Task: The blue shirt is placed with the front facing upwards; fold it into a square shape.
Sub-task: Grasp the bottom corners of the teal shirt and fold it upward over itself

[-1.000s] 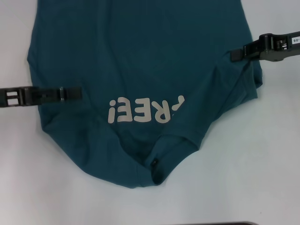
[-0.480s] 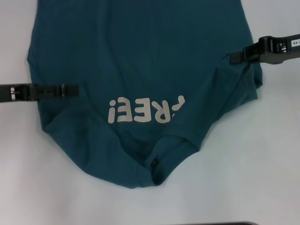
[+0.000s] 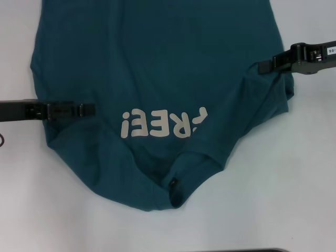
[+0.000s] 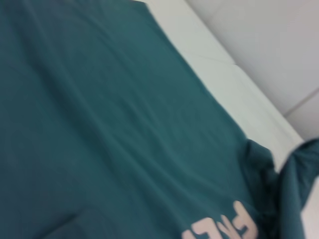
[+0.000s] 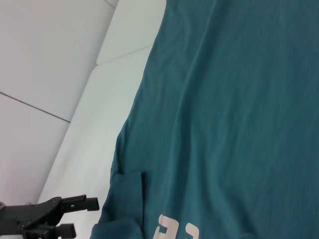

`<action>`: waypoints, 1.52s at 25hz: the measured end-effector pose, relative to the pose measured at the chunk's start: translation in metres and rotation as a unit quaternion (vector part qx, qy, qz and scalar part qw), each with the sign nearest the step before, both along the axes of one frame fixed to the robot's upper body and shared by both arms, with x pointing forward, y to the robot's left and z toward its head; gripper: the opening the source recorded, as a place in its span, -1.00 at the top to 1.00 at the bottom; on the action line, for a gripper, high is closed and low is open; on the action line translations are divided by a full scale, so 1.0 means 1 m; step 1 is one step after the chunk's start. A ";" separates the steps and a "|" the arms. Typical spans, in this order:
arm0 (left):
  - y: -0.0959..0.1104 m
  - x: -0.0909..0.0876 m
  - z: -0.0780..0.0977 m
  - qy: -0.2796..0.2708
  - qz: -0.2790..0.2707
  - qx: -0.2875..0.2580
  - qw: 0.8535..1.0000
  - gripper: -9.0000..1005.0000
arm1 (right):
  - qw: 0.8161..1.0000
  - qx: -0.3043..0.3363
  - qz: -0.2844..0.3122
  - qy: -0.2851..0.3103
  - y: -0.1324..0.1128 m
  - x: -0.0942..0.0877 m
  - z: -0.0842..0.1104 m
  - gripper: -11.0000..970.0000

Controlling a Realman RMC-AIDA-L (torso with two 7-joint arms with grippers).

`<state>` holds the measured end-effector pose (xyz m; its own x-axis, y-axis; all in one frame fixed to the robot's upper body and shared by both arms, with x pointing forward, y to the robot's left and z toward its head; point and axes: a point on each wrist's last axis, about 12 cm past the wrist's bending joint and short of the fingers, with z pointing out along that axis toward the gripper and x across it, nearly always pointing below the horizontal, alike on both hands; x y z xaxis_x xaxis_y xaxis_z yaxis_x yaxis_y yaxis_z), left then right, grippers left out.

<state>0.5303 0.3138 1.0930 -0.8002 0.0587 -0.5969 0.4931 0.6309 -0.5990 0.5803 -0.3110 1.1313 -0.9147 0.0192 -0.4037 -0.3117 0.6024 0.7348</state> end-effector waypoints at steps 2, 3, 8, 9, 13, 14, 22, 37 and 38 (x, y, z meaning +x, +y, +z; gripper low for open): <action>0.000 0.001 -0.001 0.009 0.008 0.001 1.000 -0.86 | 1.000 0.000 0.000 0.000 0.000 0.000 0.000 0.94; -0.001 0.001 -0.001 0.012 0.008 0.002 1.000 -0.86 | 1.000 0.000 0.000 0.000 0.000 0.000 0.000 0.94; 0.000 0.003 -0.003 0.014 0.014 0.014 1.000 -0.86 | 1.000 0.001 -0.003 0.005 -0.001 -0.001 -0.001 0.94; 0.001 0.003 -0.004 0.013 0.015 0.019 1.000 -0.85 | 1.000 0.002 -0.004 0.006 -0.001 -0.001 -0.001 0.94; -0.006 0.003 -0.009 0.019 -0.002 0.041 0.999 -0.82 | 1.000 0.003 -0.004 0.009 -0.001 -0.002 -0.001 0.94; -0.008 0.003 -0.010 0.022 -0.007 0.047 0.999 -0.81 | 1.000 0.003 -0.004 0.009 -0.001 -0.002 -0.001 0.94; -0.019 0.007 -0.013 0.024 -0.022 0.062 0.998 -0.75 | 1.000 0.004 -0.005 0.011 -0.001 -0.002 -0.002 0.94; -0.027 0.007 -0.008 0.038 -0.029 0.120 0.992 -0.09 | 1.000 0.004 -0.009 0.010 -0.005 -0.003 -0.001 0.94; -0.027 0.007 -0.008 0.039 -0.030 0.120 0.992 -0.05 | 1.000 0.004 -0.009 0.009 -0.004 -0.003 -0.001 0.94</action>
